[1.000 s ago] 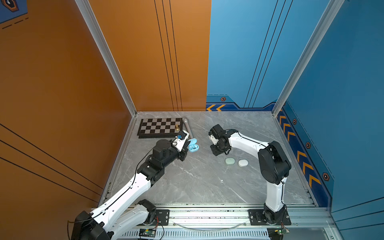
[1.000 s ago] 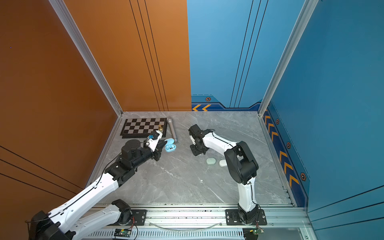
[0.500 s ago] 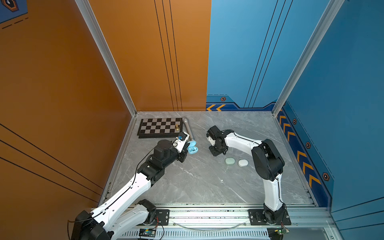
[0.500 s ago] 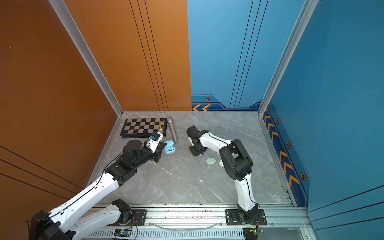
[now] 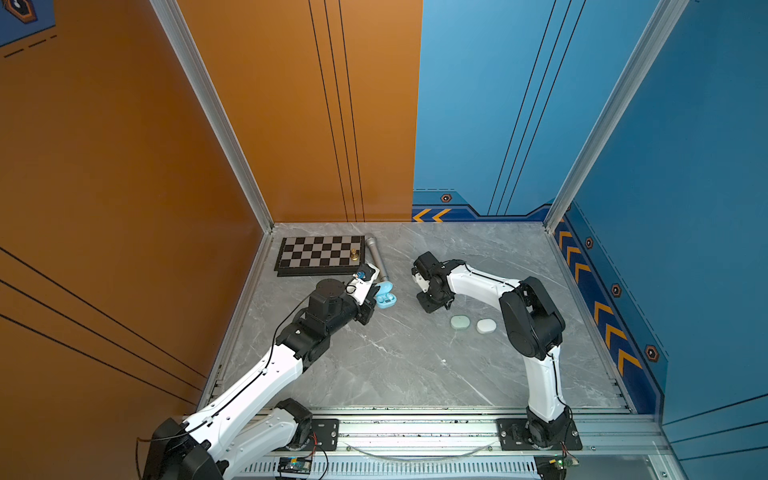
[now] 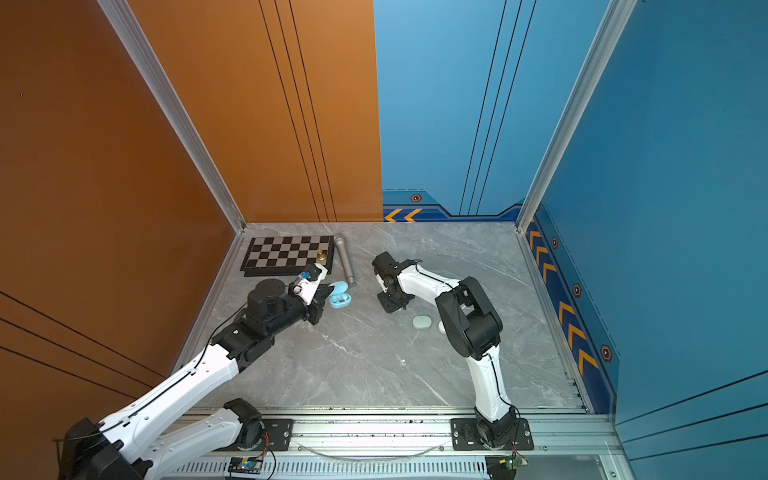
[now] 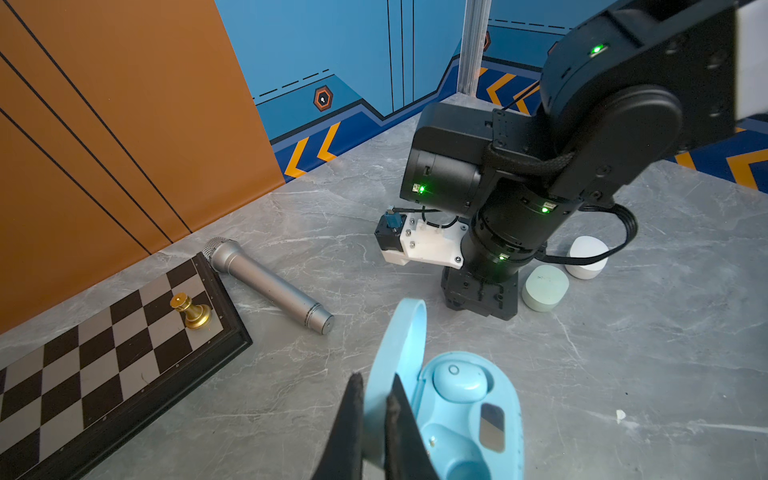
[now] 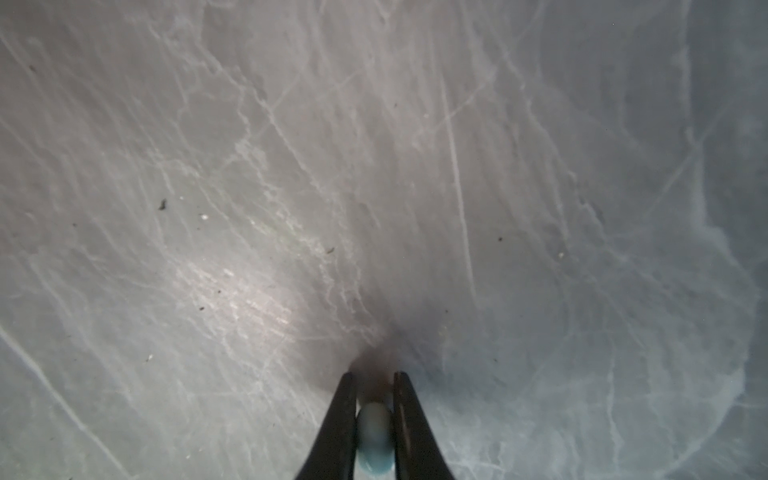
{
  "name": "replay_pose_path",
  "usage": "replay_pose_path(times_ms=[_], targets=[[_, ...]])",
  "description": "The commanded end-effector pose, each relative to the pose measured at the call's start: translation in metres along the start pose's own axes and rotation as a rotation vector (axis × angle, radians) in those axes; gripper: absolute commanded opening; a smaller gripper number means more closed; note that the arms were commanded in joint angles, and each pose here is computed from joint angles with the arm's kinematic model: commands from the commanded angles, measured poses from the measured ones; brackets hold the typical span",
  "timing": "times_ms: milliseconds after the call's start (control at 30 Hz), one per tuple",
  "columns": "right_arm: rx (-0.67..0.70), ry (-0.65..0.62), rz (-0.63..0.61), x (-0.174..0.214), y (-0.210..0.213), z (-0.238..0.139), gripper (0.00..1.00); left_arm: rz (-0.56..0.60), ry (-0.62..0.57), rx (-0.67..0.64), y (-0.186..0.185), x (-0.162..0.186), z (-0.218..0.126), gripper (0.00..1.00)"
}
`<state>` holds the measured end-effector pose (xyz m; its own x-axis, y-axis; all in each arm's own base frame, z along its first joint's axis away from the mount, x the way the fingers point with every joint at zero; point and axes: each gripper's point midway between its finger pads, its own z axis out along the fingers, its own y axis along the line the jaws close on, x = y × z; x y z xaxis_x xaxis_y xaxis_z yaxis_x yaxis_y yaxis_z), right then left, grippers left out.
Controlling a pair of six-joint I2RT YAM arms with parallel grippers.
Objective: Insert the wireless bluetooth earbuds into the charging case
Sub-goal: 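Move the right gripper down to the remaining pale-blue earbud on the table, then close the right gripper on the pale-blue earbud and lift it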
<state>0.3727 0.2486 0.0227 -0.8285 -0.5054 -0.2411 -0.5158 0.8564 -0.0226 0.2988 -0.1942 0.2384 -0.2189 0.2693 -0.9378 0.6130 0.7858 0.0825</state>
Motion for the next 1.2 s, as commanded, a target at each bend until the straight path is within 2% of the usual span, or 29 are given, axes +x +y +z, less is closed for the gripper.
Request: replay_pose_path(times_ms=[0,167,300,1167], targets=[[-0.004,0.047,0.026,0.013,-0.004,0.001,0.16,0.003,-0.033,0.001,0.0,-0.016,-0.001,0.0],[-0.01,0.049,0.038,0.014,-0.007,0.001,0.25,0.001,-0.032,0.009,-0.001,-0.016,0.003,0.0],[-0.022,0.061,0.035,0.018,-0.005,0.001,0.27,0.001,-0.032,0.015,-0.001,-0.016,0.005,0.0],[-0.015,0.095,0.001,0.035,-0.002,-0.003,0.27,0.004,-0.035,0.019,-0.002,-0.017,0.005,0.0]])
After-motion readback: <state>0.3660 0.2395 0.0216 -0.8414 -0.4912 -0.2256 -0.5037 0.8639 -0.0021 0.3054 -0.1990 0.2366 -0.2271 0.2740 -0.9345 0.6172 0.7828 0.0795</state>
